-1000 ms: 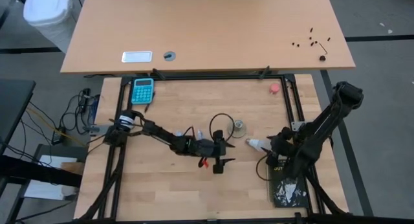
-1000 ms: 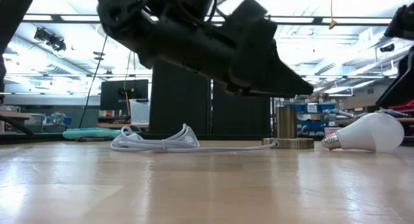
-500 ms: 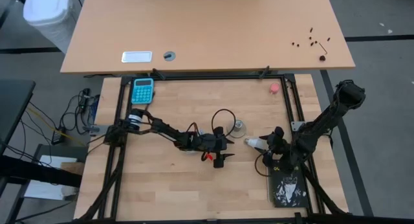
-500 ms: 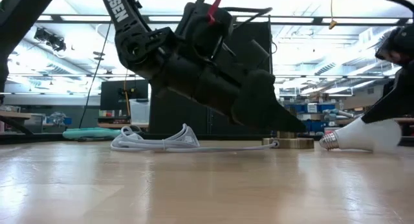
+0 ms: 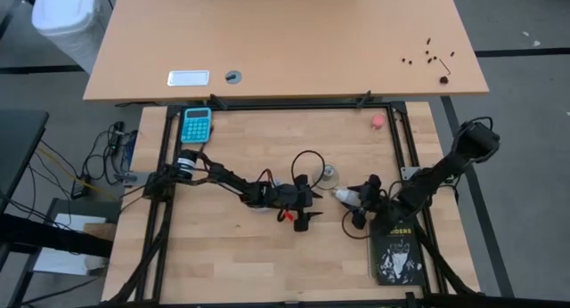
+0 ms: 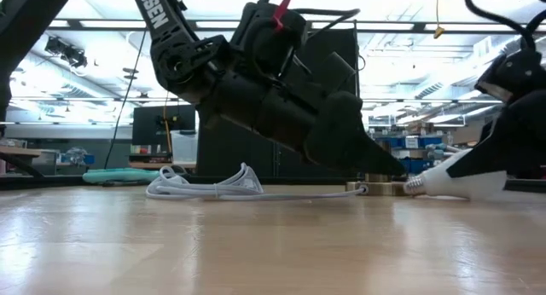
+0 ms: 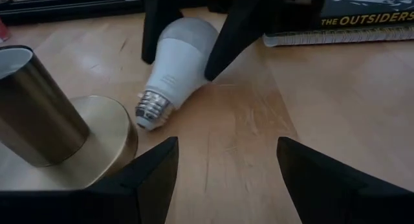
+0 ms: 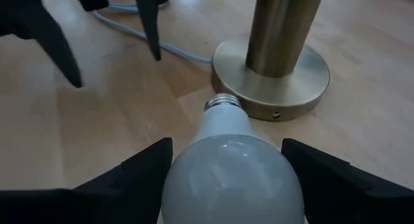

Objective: Screw lightbulb
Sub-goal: Insert the lightbulb into the lamp

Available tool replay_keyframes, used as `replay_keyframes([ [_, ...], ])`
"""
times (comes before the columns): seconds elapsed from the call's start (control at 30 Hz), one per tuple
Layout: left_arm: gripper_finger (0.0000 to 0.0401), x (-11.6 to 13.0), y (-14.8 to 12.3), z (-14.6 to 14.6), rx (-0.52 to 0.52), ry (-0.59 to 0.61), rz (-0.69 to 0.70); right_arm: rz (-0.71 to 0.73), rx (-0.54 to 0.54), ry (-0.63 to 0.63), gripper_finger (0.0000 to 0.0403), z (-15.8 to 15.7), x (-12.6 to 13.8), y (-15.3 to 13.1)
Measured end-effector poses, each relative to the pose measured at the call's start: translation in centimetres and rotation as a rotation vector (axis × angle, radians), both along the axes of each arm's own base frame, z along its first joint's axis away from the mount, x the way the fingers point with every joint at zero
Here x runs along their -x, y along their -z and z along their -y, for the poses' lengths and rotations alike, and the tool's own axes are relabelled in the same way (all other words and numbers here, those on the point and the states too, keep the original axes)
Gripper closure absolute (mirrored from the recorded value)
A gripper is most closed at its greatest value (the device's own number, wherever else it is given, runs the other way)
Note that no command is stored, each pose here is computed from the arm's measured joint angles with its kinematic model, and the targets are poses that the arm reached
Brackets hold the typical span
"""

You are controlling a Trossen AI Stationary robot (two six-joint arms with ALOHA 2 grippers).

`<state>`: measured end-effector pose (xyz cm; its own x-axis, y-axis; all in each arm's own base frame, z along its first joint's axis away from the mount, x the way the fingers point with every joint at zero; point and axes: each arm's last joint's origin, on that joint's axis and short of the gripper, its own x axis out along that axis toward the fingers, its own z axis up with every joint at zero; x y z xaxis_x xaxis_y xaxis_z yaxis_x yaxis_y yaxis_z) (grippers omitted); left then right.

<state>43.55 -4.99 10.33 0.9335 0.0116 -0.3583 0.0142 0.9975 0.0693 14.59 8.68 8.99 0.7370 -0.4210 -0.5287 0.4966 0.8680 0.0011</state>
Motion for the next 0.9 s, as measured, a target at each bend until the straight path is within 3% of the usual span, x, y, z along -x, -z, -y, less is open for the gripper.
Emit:
replay_keyframes([
  [0.4, 0.0135, 0.0, 0.0, 0.0, 0.0, 0.0, 0.004, -0.061, -0.018, -0.005, 0.0113, 0.5, -1.0, 1.5],
  [0.9, 0.0135, 0.0, 0.1, 0.0, 0.001, -0.003, -0.009, -0.029, -0.053, -0.113, 0.0139, 0.1, -1.3, -0.2],
])
